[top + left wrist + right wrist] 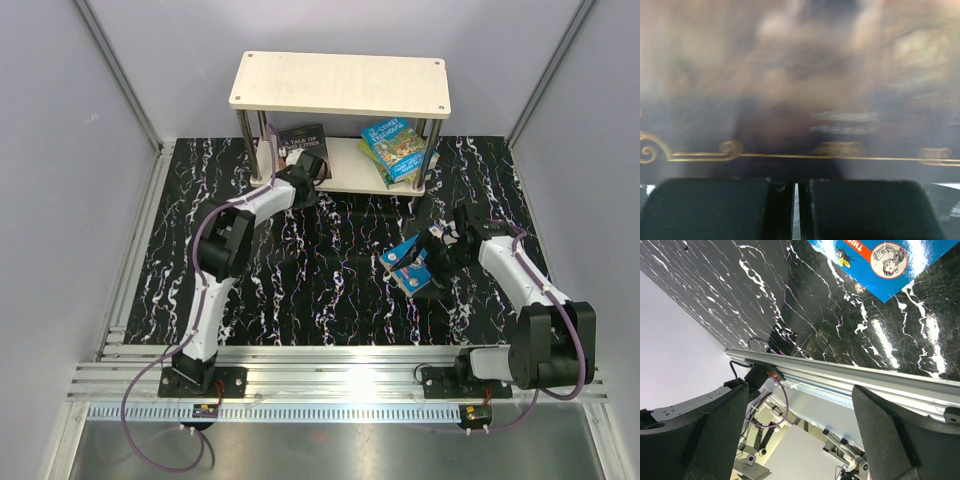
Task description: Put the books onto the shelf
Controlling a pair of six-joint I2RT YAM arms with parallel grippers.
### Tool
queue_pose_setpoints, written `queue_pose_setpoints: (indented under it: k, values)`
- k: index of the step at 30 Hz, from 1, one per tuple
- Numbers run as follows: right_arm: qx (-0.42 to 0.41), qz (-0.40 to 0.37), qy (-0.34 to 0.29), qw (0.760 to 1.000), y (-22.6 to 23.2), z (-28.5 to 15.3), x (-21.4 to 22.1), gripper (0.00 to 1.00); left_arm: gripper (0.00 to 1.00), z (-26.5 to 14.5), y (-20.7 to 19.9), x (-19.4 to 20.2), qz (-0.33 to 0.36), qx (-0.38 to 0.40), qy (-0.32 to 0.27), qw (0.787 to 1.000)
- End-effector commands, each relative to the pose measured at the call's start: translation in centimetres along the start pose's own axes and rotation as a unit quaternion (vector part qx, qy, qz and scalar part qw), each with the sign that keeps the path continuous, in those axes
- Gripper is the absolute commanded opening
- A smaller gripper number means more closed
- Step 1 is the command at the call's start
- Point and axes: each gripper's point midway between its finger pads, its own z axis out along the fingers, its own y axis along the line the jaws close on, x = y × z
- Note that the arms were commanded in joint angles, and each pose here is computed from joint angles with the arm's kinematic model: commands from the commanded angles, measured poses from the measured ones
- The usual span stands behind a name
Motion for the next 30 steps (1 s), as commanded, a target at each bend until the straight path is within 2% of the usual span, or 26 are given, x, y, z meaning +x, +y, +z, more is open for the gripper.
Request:
queue_pose_setpoints:
  k: [1, 9, 11, 13, 15, 18, 19, 21, 22, 25, 27, 30]
  values:
    - [-0.022, -0.028, -0.010, 0.999, 1.6, -0.5, -0.8, 0.91, 0.00, -2.3, 1.7, -0.8, -0.016, -0.016, -0.013, 1.000]
    - [-0.017, -0.035, -0.023, 0.999, 1.7, -0.6, -1.4, 0.92, 0.00, -6.9, 4.7, 0.2, -0.019, -0.018, -0.017, 1.000]
    - [0.006, -0.032, -0.044, 0.999, 1.1, -0.7, -2.5, 1.00, 0.00, -8.7, 4.4, 0.9, -0.020, 0.008, -0.002, 1.000]
    - [0.073, -0.002, -0.051, 0.996, -1.3, -0.3, -3.5, 1.00, 0.00, -10.1, 3.6, 1.7, -0.015, 0.029, 0.006, 0.999]
    - [0.105, 0.043, -0.045, 0.993, -3.1, -0.2, -4.4, 1.00, 0.04, -11.8, 2.4, 3.3, -0.001, 0.058, 0.018, 0.998]
    - [0.134, 0.120, -0.058, 0.982, -5.8, -0.6, -6.2, 1.00, 0.27, -13.6, -1.2, 5.6, 0.024, 0.130, 0.040, 0.990]
    - [0.147, 0.135, -0.068, 0.977, -6.7, -0.8, -6.8, 1.00, 0.42, -14.3, -2.9, 6.5, 0.034, 0.166, 0.055, 0.984]
    - [0.156, 0.169, -0.078, 0.970, -8.3, -1.0, -8.5, 1.00, 0.56, -15.4, -6.0, 7.5, 0.061, 0.213, 0.063, 0.973]
    - [0.162, 0.189, -0.086, 0.965, -9.2, -1.0, -9.7, 1.00, 0.67, -16.1, -8.7, 8.5, 0.077, 0.254, 0.086, 0.960]
    - [0.165, 0.209, -0.101, 0.958, -9.9, -1.0, -11.4, 1.00, 0.76, -16.4, -13.2, 8.4, 0.089, 0.307, 0.103, 0.942]
    - [0.168, 0.216, -0.119, 0.955, -10.2, -0.9, -12.7, 1.00, 0.85, -16.4, -15.2, 9.3, 0.097, 0.331, 0.120, 0.931]
    - [0.171, 0.220, -0.133, 0.951, -10.8, -0.1, -13.9, 1.00, 0.91, -15.1, -17.9, 10.2, 0.098, 0.345, 0.141, 0.923]
